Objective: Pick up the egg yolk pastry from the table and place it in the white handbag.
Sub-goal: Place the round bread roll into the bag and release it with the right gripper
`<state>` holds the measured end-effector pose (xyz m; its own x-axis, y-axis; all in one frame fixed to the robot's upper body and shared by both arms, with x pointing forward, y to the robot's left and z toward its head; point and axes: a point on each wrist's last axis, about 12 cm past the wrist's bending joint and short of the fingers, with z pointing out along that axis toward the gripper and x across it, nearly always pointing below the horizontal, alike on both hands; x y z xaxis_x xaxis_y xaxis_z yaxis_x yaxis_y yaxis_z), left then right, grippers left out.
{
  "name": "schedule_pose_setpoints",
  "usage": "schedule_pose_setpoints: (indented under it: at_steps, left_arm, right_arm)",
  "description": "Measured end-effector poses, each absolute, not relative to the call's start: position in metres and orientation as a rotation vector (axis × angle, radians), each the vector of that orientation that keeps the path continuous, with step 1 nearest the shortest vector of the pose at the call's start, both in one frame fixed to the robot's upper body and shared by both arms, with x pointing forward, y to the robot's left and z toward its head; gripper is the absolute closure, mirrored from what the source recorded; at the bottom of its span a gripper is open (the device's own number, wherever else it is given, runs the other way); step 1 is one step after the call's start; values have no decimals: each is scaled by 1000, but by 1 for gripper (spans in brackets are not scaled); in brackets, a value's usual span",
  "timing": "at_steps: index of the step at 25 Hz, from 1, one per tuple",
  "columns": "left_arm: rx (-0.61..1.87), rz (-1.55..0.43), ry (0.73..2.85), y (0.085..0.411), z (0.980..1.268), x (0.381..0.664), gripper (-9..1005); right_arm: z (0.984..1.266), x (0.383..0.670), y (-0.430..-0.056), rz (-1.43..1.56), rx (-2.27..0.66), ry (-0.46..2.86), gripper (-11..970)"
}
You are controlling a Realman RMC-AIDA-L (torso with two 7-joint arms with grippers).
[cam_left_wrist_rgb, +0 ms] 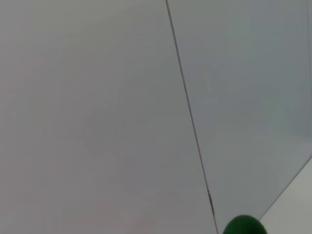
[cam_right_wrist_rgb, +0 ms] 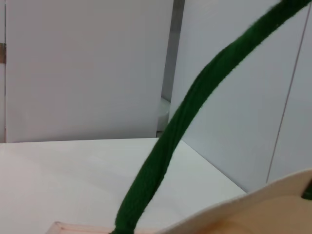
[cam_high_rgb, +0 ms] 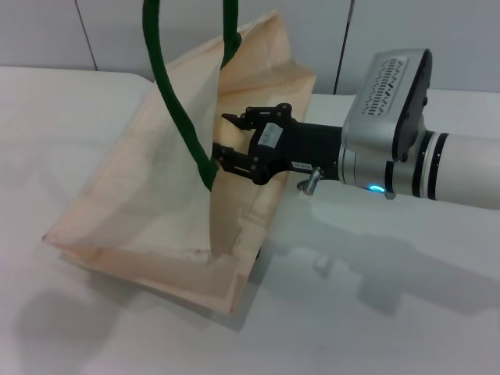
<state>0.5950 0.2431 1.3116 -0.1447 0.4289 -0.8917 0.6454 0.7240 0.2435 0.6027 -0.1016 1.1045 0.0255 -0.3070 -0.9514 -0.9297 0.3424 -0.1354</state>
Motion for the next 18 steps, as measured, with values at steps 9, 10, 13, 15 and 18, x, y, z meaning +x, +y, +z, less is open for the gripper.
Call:
schedule_pose_setpoints:
  at_steps: [9,10,13,15,18]
  left_arm:
    - [848,-235,1778,243,1312,595,874]
    - [847,-235,1778,243,1312,595,874]
    - [845,-237,1779,243,1312,595,874]
    - [844,-238,1779,243,1312,595,874]
    - [844,-238,1778,243,1312,595,874]
  right_arm:
    - [1105,606,-104,710,-1151,1526,451]
    - [1105,606,-104,711,-1150,1528,441]
    - [1106,607,-103,715,-1148,1531,408]
    - [1107,607,-102,718,-1149,1532,386]
    - [1108,607,-100,720,-1161,1527,330]
